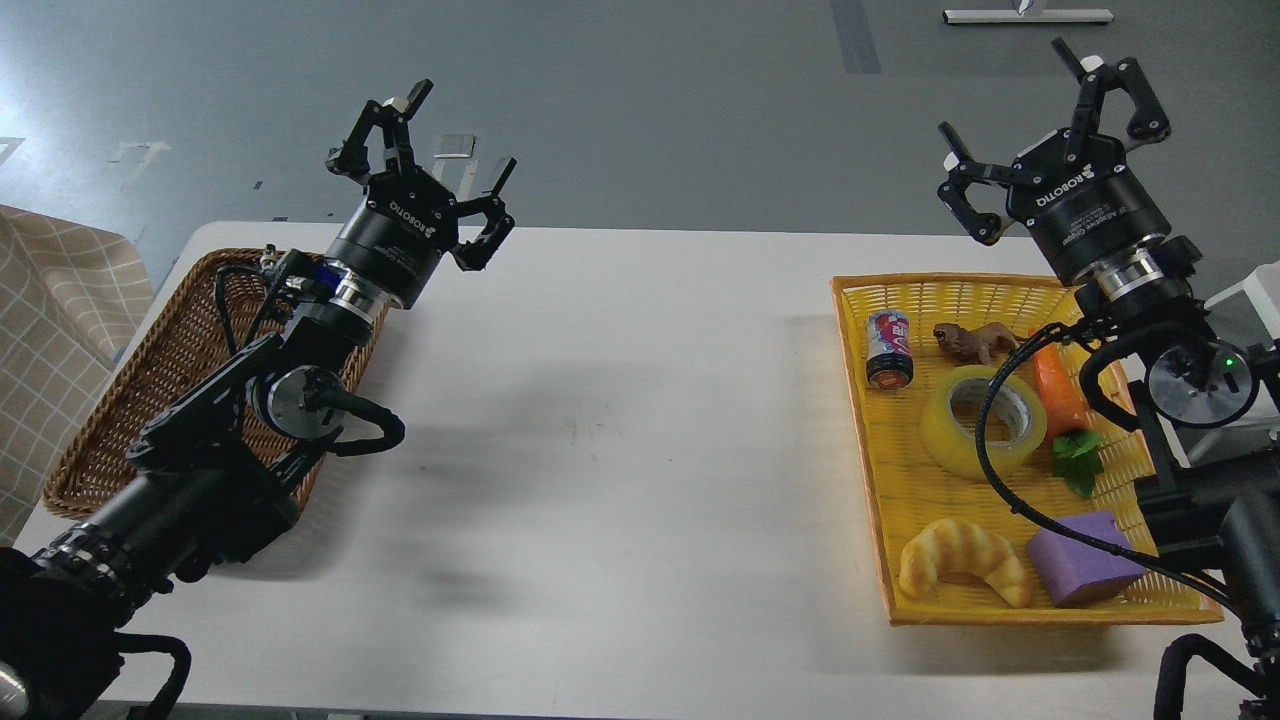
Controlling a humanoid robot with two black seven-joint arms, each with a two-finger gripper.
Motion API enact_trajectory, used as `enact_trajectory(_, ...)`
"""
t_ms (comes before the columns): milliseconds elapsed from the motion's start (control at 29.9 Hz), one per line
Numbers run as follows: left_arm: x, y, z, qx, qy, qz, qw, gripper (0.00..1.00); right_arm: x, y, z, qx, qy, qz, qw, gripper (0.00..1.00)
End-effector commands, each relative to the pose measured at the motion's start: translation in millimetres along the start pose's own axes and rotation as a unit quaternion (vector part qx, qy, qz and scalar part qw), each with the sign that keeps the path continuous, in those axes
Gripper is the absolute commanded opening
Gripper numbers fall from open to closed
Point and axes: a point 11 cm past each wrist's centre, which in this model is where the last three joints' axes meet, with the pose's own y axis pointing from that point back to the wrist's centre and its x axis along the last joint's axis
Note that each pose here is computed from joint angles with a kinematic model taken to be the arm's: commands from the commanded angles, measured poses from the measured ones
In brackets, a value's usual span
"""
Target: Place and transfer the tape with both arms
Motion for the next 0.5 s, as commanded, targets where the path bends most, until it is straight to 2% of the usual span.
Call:
enact_trajectory(0,-1,-3,3,-0.002,-0.003,-0.004,1.000,0.98,1,1,1,-0.002,0.000,0.001,1.000,1.00)
enact_trajectory(468,3,-4,18,-0.008,-0.019,-0.003,1.000,0.98,2,3,2,-0.001,-0.001,0.003,1.000,1.00)
